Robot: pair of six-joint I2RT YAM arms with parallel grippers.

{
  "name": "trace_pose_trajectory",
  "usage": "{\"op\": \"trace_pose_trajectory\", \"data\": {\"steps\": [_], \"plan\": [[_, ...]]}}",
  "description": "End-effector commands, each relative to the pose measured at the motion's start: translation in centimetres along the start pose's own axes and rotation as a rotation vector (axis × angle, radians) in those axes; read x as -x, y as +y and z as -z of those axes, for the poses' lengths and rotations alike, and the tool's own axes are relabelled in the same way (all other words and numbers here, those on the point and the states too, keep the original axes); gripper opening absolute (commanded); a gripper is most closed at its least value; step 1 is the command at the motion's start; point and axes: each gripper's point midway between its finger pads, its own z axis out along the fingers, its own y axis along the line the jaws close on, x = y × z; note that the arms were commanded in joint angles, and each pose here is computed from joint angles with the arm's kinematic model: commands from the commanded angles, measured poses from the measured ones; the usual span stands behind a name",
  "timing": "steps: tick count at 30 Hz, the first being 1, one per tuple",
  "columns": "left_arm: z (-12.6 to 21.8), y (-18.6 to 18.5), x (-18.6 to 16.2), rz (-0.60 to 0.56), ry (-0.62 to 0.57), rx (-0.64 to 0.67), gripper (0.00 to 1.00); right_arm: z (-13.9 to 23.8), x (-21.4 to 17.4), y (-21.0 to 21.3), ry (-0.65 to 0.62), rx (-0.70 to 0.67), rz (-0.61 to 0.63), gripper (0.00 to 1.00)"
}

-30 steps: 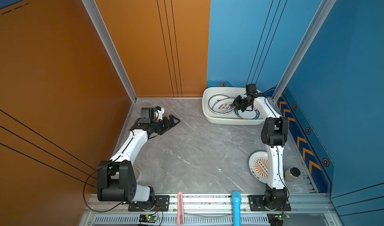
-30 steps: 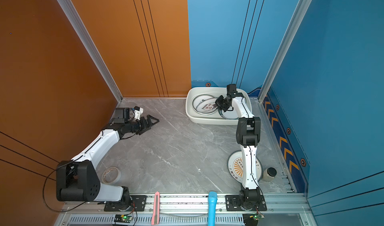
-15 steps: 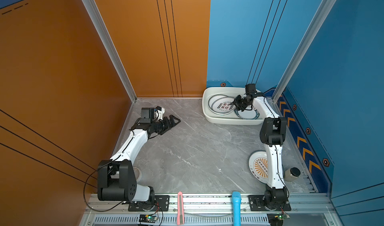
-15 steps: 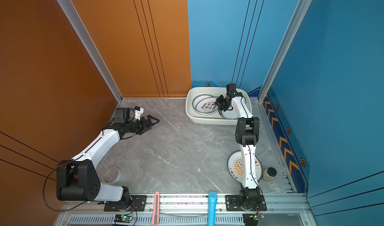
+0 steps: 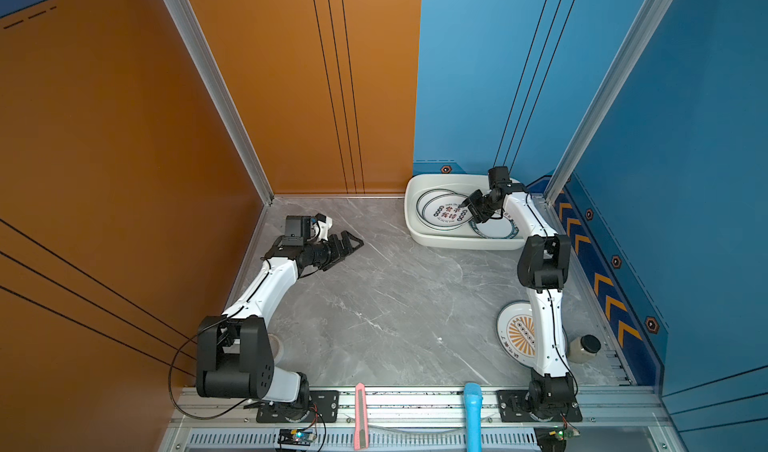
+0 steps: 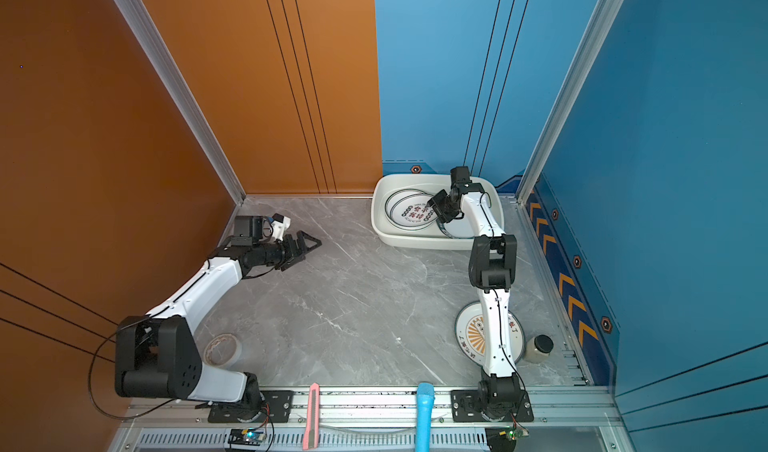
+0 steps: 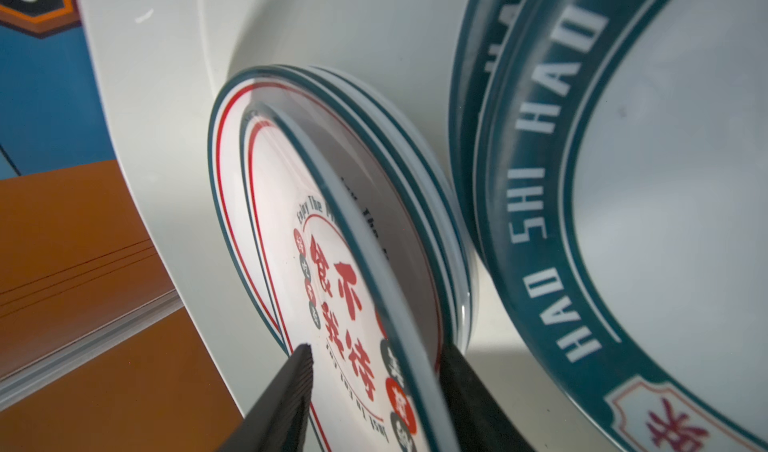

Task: Place the plates into the plastic bin on the countertop
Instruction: 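Lower the red-character plate onto the red-character stack in the bin, open right gripper, then reach left gripper to the orange sunburst plate while right arm swings aside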

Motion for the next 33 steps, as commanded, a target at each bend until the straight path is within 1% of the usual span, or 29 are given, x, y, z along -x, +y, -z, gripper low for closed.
{"op": "trace_pose_trajectory", "data": {"steps": [1,9,14,23,24,29,33], "plan": [[-0.2,-0.6,0.0,-0.010,0.009,-0.025,0.98,1.2,-0.3,0.4,-0.034,-0.037,-0.060,0.52],[-0.1,-0.9,-0.1,-0.013,0.007,-0.029,0.98,1.0,-1.1,0.4,-0.036,-0.068,-0.066,0.52],[-0.1,-1.0,-0.2,-0.014,0.012,-0.036,0.98,1.5,-1.5,0.1,-0.025,-0.091,-0.047,0.52],[-0.5,-0.8,-0.4,-0.004,0.031,-0.041,0.98,3.6,-1.9,-2.6,-0.015,-0.213,0.019,0.54],[-0.4,-1.4,0.2,-0.018,0.021,-0.051,0.98,3.8,-1.9,-2.8,-0.016,-0.222,0.026,0.54],[-0.5,-1.8,0.5,-0.028,0.024,-0.063,0.98,4.2,-1.8,-2.5,-0.022,-0.216,0.039,0.54],[-0.7,-2.2,0.2,-0.040,0.039,-0.076,0.98,4.5,-1.4,-1.1,-0.041,-0.165,0.053,0.55]]}}
